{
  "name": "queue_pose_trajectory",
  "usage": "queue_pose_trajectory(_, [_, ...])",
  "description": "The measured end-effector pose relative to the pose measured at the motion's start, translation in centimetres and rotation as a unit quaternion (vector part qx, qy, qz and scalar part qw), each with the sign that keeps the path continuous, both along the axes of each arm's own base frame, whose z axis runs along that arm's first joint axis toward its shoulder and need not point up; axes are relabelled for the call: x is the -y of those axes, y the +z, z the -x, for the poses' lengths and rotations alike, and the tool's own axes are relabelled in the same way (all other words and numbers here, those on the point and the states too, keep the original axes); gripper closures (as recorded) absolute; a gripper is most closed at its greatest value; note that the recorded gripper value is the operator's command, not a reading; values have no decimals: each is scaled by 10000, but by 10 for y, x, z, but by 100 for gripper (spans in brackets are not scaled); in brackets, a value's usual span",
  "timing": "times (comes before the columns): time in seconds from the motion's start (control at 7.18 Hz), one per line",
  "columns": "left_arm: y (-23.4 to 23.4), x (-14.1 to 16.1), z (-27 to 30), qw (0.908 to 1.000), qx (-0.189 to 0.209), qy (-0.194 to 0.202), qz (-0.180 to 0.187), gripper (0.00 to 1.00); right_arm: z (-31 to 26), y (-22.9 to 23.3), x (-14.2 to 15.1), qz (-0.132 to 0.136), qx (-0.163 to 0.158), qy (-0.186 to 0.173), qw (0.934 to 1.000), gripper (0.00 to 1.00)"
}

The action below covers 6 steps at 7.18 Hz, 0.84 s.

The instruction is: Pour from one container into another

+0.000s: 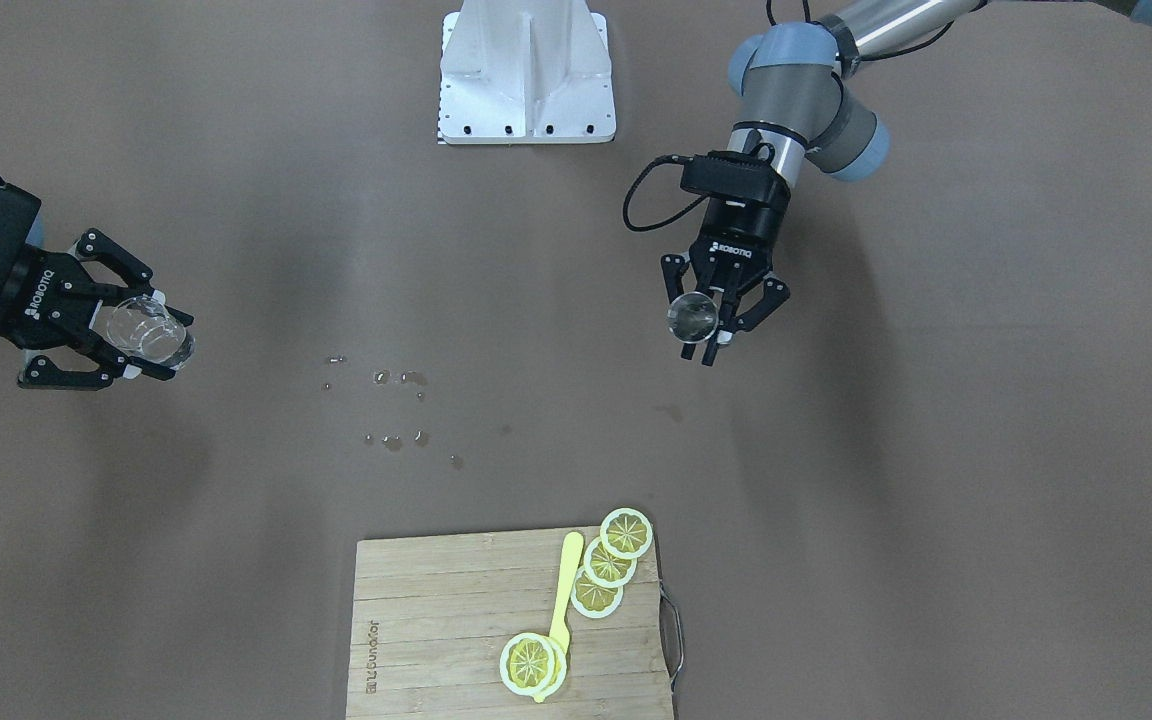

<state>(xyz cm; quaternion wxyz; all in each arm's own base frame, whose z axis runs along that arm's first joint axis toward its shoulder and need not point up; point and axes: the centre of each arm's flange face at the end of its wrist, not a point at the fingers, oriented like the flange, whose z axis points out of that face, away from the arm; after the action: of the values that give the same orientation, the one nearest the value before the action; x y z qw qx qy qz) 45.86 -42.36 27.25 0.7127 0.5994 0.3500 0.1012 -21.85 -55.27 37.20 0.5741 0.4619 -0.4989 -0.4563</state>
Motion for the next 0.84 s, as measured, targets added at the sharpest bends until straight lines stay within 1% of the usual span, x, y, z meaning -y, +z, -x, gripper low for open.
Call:
queue_pose_trajectory(0.14, [-15, -6, -10, 9980, -14, 592, -238, 100, 3, -8, 1, -5, -1, -18, 10000, 100])
queue_pose_trajectory(0.28, [-25, -11, -20, 9927, 99, 1059, -561, 100, 10, -16, 3, -6, -15, -44, 10000, 100])
queue_pose_trajectory(0.42, [-32, -10, -33, 9855, 174, 1429, -892, 100, 17, -24, 6, -29, -43, -66, 10000, 100])
queue_pose_trajectory(0.56, [-35, -5, -51, 9792, 112, 1677, -1136, 100, 21, -26, 6, -60, -66, -83, 9999, 100])
queue_pose_trajectory(0.84, [-36, 6, -84, 9694, -160, 1963, -1468, 100, 27, -24, 4, -75, -90, -127, 9998, 100])
